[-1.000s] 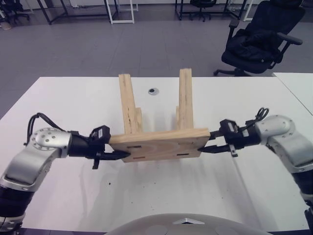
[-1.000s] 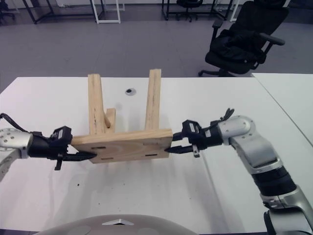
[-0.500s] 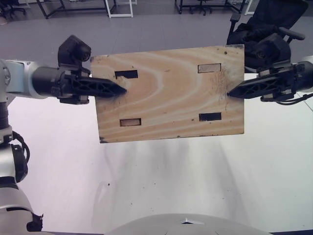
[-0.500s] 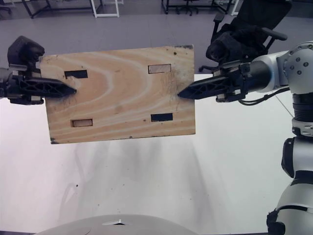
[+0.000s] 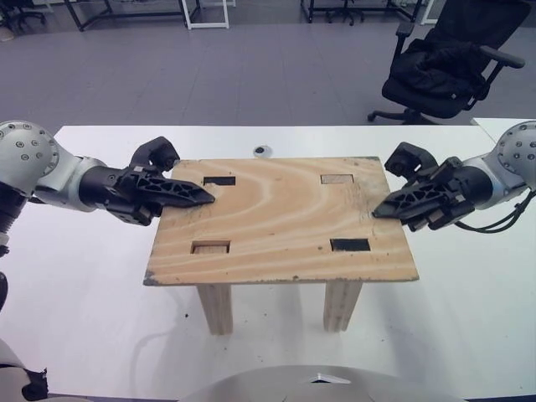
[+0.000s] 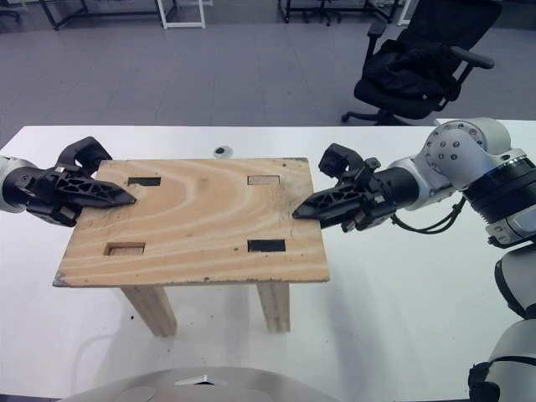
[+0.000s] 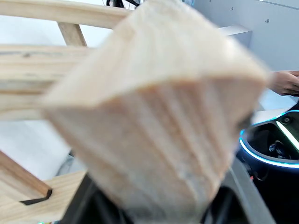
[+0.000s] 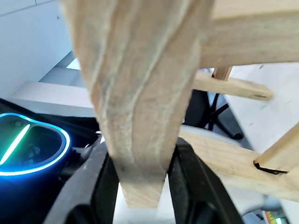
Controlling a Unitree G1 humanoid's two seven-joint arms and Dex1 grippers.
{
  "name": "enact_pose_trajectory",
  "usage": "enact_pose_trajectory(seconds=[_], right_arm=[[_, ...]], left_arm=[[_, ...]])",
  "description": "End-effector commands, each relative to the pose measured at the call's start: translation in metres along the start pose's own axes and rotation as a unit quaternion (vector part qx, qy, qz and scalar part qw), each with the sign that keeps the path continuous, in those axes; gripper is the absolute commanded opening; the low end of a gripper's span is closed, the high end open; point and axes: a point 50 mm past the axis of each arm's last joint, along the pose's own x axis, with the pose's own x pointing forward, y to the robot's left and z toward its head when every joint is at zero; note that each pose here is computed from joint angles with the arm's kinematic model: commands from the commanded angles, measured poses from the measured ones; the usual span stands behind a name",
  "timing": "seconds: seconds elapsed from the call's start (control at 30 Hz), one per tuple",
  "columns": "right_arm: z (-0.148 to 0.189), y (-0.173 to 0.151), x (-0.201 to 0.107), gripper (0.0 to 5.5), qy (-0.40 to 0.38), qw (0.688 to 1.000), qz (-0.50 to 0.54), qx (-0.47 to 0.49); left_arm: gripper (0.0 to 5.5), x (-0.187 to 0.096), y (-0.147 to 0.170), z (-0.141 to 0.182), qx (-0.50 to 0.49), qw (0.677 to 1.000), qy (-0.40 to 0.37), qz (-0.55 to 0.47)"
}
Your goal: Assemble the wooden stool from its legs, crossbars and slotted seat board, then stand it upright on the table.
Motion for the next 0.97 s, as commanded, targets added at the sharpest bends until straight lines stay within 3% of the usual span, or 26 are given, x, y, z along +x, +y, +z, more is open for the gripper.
enact_pose_trajectory(seconds=[0.03, 0.1, 0.13, 0.43, 0.63, 0.7, 0.8, 0.87, 0.93, 0.97], right_arm=[[-0.018, 0.028, -0.002, 1.38, -0.02, 0.983, 0.182, 0.02], [-0.017, 0.016, -0.009, 2.07, -0.05, 0.987, 0.149, 0.03], [-0.016, 0.012, -0.01, 2.25, -0.058, 0.988, 0.137, 0.034], [-0.019, -0.014, -0.03, 3.94, -0.127, 0.992, 0.025, 0.003], [-0.03, -0.02, -0.056, 5.35, -0.241, 0.966, -0.024, -0.086], [-0.031, -0.024, -0.073, 5.4, -0.311, 0.938, -0.073, -0.135], [-0.029, -0.046, -0.104, 5.4, -0.451, 0.837, -0.22, -0.218], [-0.028, -0.062, -0.105, 5.4, -0.508, 0.784, -0.264, -0.239], [-0.024, -0.073, -0.096, 5.4, -0.529, 0.765, -0.271, -0.249], [-0.022, -0.076, -0.092, 5.4, -0.53, 0.752, -0.288, -0.266]], left_arm=[[1.31, -0.016, -0.003, -0.014, -0.011, 0.998, -0.055, -0.037], [1.31, -0.021, 0.009, -0.018, -0.011, 0.997, -0.074, 0.008], [1.68, -0.023, 0.012, -0.02, -0.01, 0.996, -0.082, 0.019], [3.23, -0.042, 0.027, -0.02, 0.015, 0.983, -0.161, 0.088], [4.53, -0.085, -0.028, -0.011, 0.115, 0.95, -0.278, 0.081], [4.89, -0.105, -0.045, -0.023, 0.156, 0.925, -0.324, 0.121], [5.0, -0.143, -0.043, -0.056, 0.214, 0.871, -0.365, 0.249], [5.0, -0.151, -0.013, -0.075, 0.211, 0.864, -0.354, 0.289], [5.0, -0.149, 0.022, -0.098, 0.205, 0.86, -0.325, 0.335], [5.0, -0.153, 0.033, -0.106, 0.219, 0.838, -0.332, 0.372]])
